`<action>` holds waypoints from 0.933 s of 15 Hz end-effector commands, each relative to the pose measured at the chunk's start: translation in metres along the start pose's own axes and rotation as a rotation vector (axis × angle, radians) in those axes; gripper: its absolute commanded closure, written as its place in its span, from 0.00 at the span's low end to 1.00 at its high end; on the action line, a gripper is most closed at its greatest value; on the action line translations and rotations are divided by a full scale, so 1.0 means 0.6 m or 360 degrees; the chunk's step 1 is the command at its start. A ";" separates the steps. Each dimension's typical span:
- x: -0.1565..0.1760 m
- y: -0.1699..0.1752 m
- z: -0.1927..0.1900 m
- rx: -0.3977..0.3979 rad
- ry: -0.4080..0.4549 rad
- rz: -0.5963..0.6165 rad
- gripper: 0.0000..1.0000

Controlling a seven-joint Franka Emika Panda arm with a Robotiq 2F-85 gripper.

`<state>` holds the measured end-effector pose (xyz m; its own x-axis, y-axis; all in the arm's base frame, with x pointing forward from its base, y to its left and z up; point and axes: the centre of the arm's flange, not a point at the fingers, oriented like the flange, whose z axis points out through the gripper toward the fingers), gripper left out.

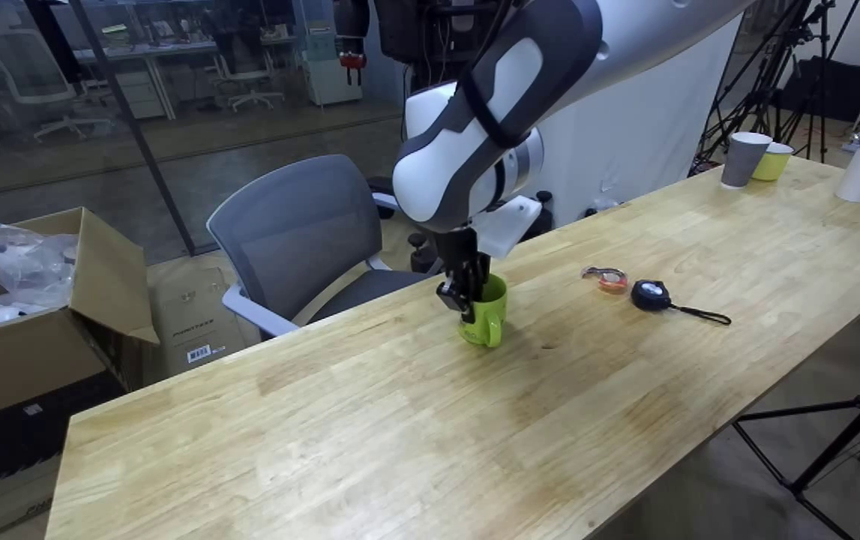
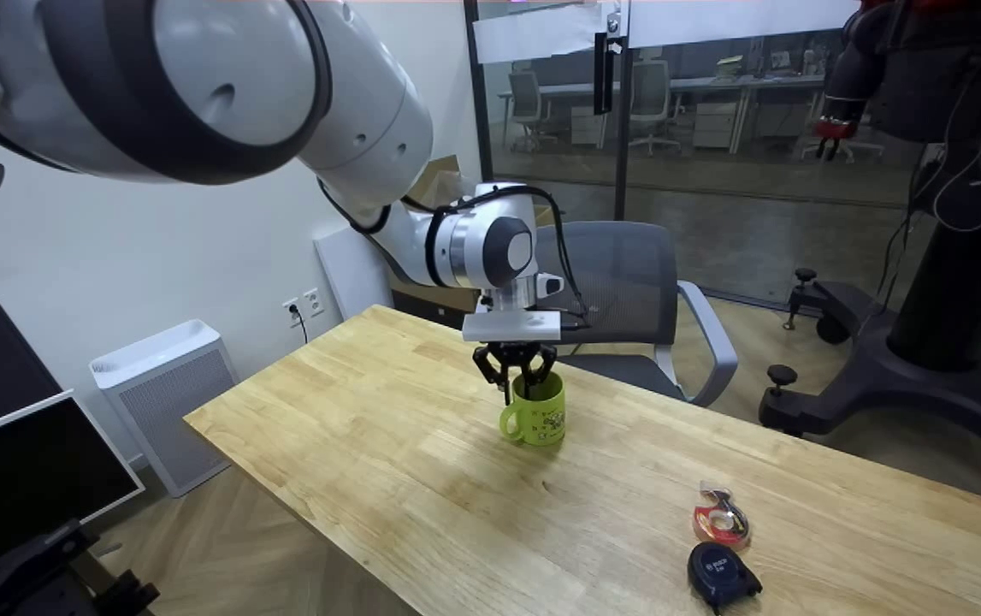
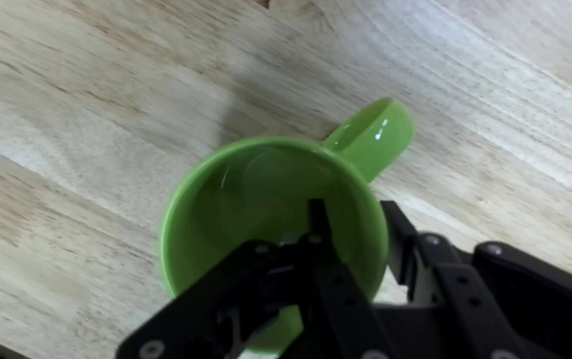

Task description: Move the green mug to the left

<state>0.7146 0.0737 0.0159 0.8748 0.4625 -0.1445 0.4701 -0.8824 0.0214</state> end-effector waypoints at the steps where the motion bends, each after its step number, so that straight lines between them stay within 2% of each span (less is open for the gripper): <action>1: -0.002 0.009 -0.021 -0.0051 -0.0021 0.0046 0.38; 6: 0.011 0.033 -0.088 -0.0110 0.0037 0.0081 0.05; 7: 0.014 0.039 -0.108 -0.0113 0.0051 0.0089 0.01; 14: 0.012 0.060 -0.231 -0.0139 0.0122 0.0134 0.00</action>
<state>0.7561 0.0599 0.1223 0.9014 0.4290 -0.0585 0.4329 -0.8952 0.1057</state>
